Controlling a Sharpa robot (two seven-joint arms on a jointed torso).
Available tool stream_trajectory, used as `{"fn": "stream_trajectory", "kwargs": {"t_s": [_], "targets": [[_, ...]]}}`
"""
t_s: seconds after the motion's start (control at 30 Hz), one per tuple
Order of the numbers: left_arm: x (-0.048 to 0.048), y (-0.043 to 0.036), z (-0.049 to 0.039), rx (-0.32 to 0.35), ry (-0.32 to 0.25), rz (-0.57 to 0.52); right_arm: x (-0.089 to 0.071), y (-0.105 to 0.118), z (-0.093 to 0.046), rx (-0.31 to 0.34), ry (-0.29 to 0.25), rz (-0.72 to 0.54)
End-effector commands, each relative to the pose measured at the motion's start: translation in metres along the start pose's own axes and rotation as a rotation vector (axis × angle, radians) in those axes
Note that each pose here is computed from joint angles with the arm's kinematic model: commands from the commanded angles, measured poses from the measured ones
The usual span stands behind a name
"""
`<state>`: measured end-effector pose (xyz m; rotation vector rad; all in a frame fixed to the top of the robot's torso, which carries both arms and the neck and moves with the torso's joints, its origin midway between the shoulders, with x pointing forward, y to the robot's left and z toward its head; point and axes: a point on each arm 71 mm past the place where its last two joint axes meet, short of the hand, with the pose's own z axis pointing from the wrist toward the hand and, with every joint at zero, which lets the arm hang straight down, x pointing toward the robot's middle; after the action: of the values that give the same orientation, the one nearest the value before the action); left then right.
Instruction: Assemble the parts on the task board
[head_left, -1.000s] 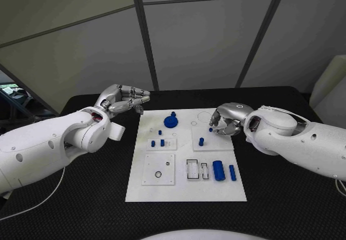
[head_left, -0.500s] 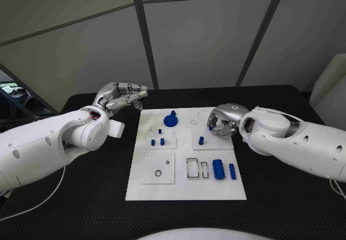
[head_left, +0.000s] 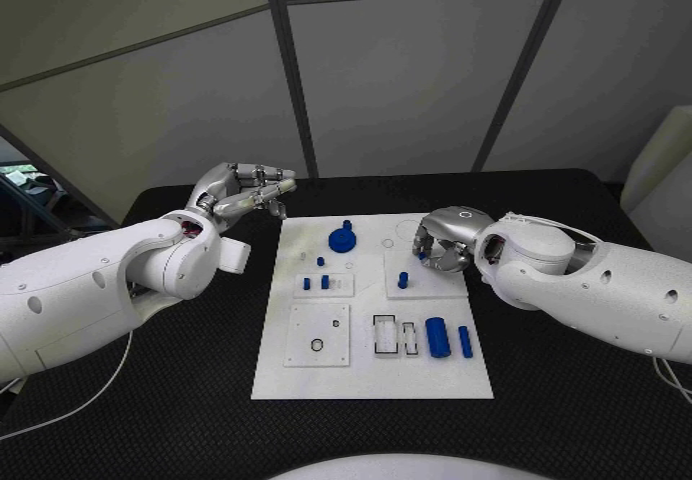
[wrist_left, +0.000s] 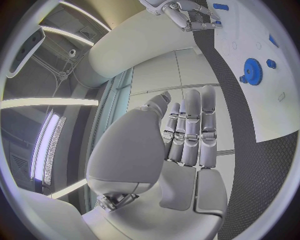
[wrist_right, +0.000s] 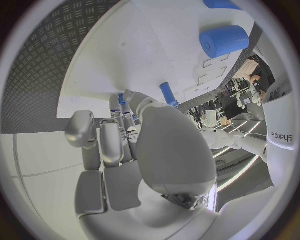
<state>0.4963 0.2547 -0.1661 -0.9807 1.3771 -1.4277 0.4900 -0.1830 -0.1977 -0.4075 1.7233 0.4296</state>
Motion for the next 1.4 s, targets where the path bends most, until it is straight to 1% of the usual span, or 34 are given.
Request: {"fn": "stream_trajectory", "kwargs": {"t_s": [0.03,0.17,0.27,0.47,0.73,1.17,1.33,1.4], "targets": [[-0.0002,-0.0011,0.0005,0.006,-0.006,-0.007,0.003,0.003,0.001,-0.016,0.021,-0.013],[-0.0003,-0.0009,0.0005,0.005,-0.007,-0.006,0.004,0.004,0.002,-0.014,0.025,-0.021],[-0.0004,-0.0008,0.0005,0.002,-0.007,-0.006,0.004,0.004,0.002,-0.008,0.016,-0.029],[-0.0010,-0.0004,0.0004,-0.003,-0.009,-0.005,0.002,0.003,0.001,0.004,-0.032,-0.046],[-0.0016,-0.0002,0.0001,-0.006,-0.010,-0.005,-0.003,0.005,-0.003,0.000,-0.087,-0.049],[-0.0025,0.0005,0.0004,-0.011,-0.013,-0.004,-0.014,0.016,-0.017,-0.028,-0.169,-0.026],[-0.0023,0.0006,0.0005,-0.012,-0.012,-0.004,-0.023,0.028,-0.025,-0.061,-0.208,-0.006],[-0.0019,0.0006,0.0007,-0.012,-0.011,-0.004,-0.029,0.036,-0.027,-0.085,-0.226,0.009]]}}
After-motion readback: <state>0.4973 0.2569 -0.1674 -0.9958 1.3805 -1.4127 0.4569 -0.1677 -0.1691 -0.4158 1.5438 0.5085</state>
